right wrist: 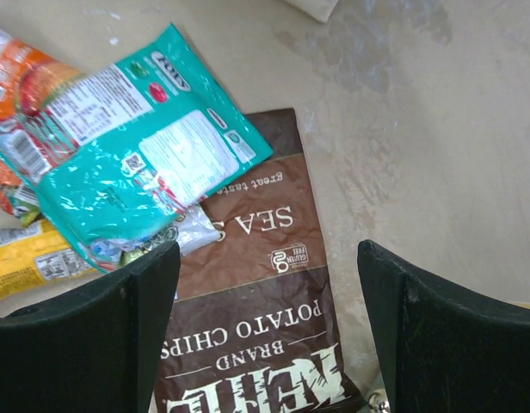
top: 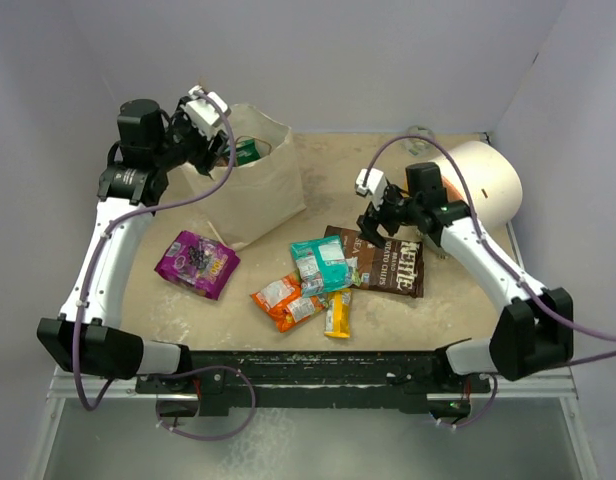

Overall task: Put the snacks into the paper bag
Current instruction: Pick up the snack from the center of the board.

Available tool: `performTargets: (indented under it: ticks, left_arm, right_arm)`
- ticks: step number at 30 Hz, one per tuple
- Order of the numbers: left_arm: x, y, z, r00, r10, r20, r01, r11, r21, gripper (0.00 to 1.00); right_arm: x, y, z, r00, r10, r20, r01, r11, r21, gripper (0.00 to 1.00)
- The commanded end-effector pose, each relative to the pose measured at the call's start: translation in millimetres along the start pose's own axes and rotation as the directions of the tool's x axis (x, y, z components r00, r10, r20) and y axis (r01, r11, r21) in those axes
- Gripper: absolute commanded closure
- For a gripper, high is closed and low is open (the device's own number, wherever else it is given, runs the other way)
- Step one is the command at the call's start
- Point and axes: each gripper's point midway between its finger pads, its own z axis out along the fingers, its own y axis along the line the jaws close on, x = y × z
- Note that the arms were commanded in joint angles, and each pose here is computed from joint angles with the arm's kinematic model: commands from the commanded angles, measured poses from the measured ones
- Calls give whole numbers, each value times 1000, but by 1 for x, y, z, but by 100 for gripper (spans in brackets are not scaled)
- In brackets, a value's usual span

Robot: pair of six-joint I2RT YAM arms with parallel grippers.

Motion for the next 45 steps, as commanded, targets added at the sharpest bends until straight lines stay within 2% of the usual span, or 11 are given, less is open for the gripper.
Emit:
performTargets:
  ticks: [1, 7, 12, 21, 30, 36, 45]
  left_arm:
    - [-16, 30, -20, 994, 111, 7, -108, 980, -166, 34]
    - [-11, 53, -40, 990, 123, -69, -138, 942, -305, 26]
    - [-6, 56, -59, 990, 100, -98, -129, 922, -366, 19]
    - [2, 30, -81, 999, 48, -24, -54, 931, -362, 10]
    - [8, 22, -86, 998, 54, -26, -59, 935, -350, 5]
    - [8, 17, -89, 998, 54, -12, -55, 939, -340, 4]
    - [8, 9, -98, 998, 58, -22, -62, 945, -322, 0]
  right_arm:
    - [14, -12, 15, 993, -20, -120, 22, 1000, 12, 14]
    - [33, -21, 52, 972, -6, -234, 12, 1000, 26, 15]
    - [50, -30, 81, 949, 12, -315, -1, 999, 34, 15]
    - [79, -29, 112, 910, 15, -415, -45, 997, -63, 14]
    - [97, -18, 125, 895, 25, -446, -86, 989, -117, 19]
    - [113, -8, 127, 883, 34, -468, -109, 985, -136, 31]
    - [129, 10, 129, 865, 52, -498, -164, 969, -185, 66]
